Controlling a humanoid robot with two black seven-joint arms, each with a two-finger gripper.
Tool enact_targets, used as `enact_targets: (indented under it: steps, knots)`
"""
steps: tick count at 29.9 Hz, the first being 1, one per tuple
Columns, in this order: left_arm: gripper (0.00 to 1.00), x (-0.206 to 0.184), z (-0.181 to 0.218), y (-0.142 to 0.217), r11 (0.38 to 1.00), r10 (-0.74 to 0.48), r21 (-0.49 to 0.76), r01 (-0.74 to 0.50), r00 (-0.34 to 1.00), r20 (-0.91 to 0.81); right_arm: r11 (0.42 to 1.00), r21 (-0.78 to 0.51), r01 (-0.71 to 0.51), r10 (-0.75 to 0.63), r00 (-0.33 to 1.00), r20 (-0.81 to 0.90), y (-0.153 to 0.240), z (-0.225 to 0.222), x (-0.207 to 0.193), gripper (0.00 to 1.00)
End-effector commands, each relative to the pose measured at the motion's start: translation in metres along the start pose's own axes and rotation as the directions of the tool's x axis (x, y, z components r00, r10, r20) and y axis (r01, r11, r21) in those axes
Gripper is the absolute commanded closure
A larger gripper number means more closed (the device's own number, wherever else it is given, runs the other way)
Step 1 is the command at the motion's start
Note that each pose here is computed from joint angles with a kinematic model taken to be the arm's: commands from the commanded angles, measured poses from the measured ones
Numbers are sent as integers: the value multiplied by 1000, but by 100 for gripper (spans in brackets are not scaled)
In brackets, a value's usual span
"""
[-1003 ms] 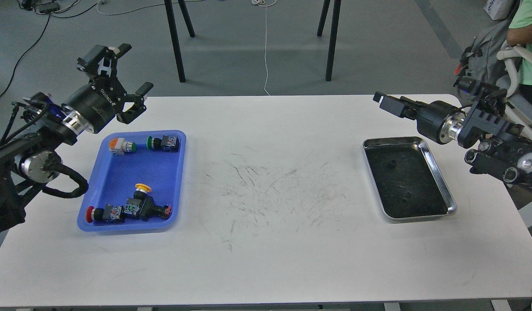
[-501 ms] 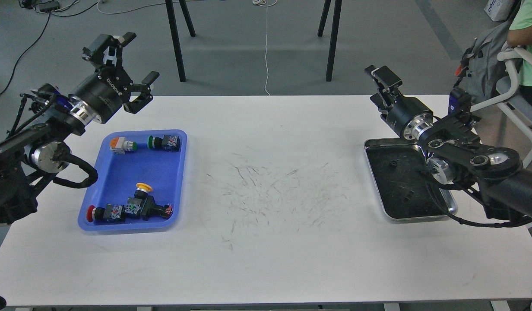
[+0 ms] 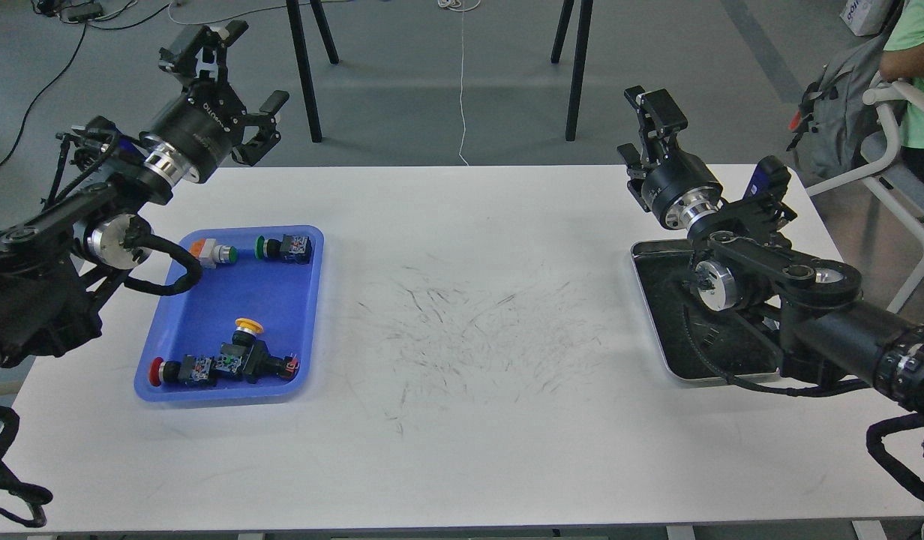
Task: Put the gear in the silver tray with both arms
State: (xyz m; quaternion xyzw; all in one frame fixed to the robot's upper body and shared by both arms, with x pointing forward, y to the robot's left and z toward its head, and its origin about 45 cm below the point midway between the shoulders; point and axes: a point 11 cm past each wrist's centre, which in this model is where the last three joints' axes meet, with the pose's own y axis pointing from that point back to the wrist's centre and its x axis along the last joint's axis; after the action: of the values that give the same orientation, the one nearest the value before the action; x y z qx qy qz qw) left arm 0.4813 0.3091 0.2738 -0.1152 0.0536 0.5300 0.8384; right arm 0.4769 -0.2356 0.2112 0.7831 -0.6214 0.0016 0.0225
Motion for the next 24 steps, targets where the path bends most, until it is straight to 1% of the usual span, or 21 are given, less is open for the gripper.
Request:
enact_targets:
  steps: [1,3,6,7,9,11,13,17,19,24]
  knots:
    - [0,0,2,0,1000,-1,-11,1,1000,-1,998,-13,-65,66,986,153,0,2,5,2]
    - [0,3,5,1,1000,-1,-6,1,1000,3,998,-18,-68,70,977,199,1,3,5,2]
    - [0,13,14,7,1000,8,6,-8,1000,16,998,-15,-55,57,975,214,2,2,5,2]
    - [0,17,19,9,1000,8,-7,-8,1000,13,998,-14,-61,62,971,230,2,1,7,2]
    - [0,21,24,12,1000,12,-13,-12,1000,7,997,-14,-79,80,951,297,2,0,9,1]
    - [0,21,25,12,1000,15,-20,-15,1000,0,995,-42,-93,102,918,383,2,1,14,1]
    - [0,21,25,12,1000,15,-20,-15,1000,0,994,-72,-85,108,899,424,3,5,16,1]
    - [0,24,23,12,1000,23,15,-23,1000,3,987,-149,-56,115,897,426,6,15,19,1]
    - [0,19,14,11,999,15,45,-15,1000,-5,982,-185,-46,121,899,422,6,17,19,1]
    - [0,18,9,10,999,37,26,-36,998,-58,972,-234,-9,107,905,412,5,17,17,1]
